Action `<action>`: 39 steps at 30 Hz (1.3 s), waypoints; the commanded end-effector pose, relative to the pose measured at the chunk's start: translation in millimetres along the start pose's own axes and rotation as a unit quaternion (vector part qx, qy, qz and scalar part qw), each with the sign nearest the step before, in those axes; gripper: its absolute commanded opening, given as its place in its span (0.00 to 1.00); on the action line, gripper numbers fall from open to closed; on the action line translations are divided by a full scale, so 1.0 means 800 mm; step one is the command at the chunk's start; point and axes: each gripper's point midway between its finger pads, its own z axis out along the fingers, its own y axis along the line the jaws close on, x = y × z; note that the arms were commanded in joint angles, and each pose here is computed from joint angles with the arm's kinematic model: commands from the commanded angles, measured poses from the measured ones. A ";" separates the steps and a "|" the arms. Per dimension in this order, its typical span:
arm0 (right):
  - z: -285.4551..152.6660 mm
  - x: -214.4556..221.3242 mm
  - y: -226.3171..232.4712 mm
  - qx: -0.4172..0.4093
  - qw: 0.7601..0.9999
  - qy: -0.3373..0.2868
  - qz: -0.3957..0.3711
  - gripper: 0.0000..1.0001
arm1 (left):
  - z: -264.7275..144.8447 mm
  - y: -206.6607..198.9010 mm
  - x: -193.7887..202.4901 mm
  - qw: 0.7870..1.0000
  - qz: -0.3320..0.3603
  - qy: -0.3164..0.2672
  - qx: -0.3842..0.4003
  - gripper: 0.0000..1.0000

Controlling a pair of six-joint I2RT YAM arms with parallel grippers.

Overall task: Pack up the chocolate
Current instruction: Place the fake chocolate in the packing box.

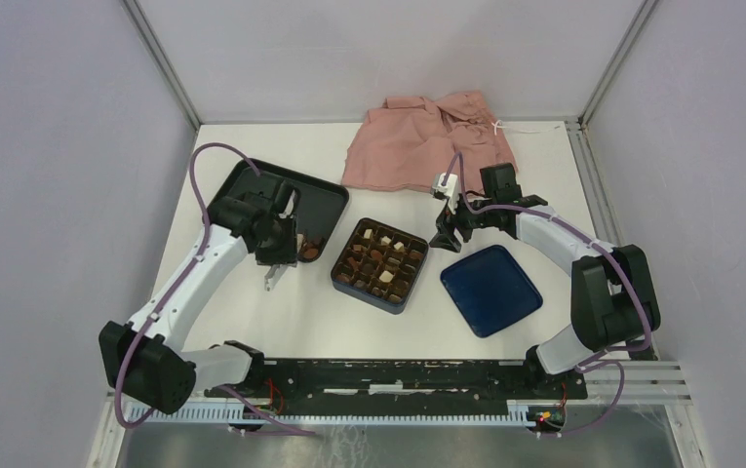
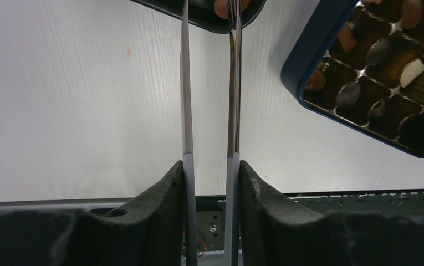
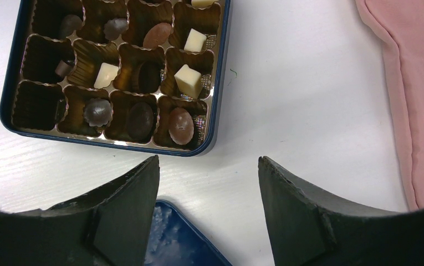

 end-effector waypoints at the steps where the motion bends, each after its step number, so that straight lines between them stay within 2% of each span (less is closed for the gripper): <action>1: -0.008 -0.030 -0.010 0.006 0.999 -0.026 -0.029 0.71 | -0.038 -0.013 -0.021 0.998 -0.004 -0.050 0.044 0.10; 5: -0.008 -0.030 -0.011 0.007 0.999 -0.026 -0.030 0.71 | -0.052 -0.028 -0.022 0.995 0.001 -0.058 0.084 0.09; 8: -0.009 -0.031 -0.011 0.008 0.999 -0.026 -0.030 0.71 | -0.073 -0.059 -0.020 0.984 0.019 -0.064 0.165 0.09; 13: -0.011 -0.030 -0.014 0.012 0.999 -0.026 -0.030 0.71 | -0.113 -0.118 -0.007 0.942 0.061 -0.072 0.322 0.08; 16: -0.013 -0.029 -0.016 0.013 0.999 -0.026 -0.030 0.71 | -0.124 -0.143 0.010 0.923 0.082 -0.064 0.369 0.07; 25: -0.013 -0.027 -0.017 0.013 0.999 -0.027 -0.025 0.71 | -0.106 -0.186 0.067 0.919 0.147 0.007 0.366 0.07; 39: -0.014 -0.027 -0.017 0.012 0.999 -0.028 -0.023 0.71 | -0.083 -0.188 0.079 0.929 0.172 0.040 0.324 0.09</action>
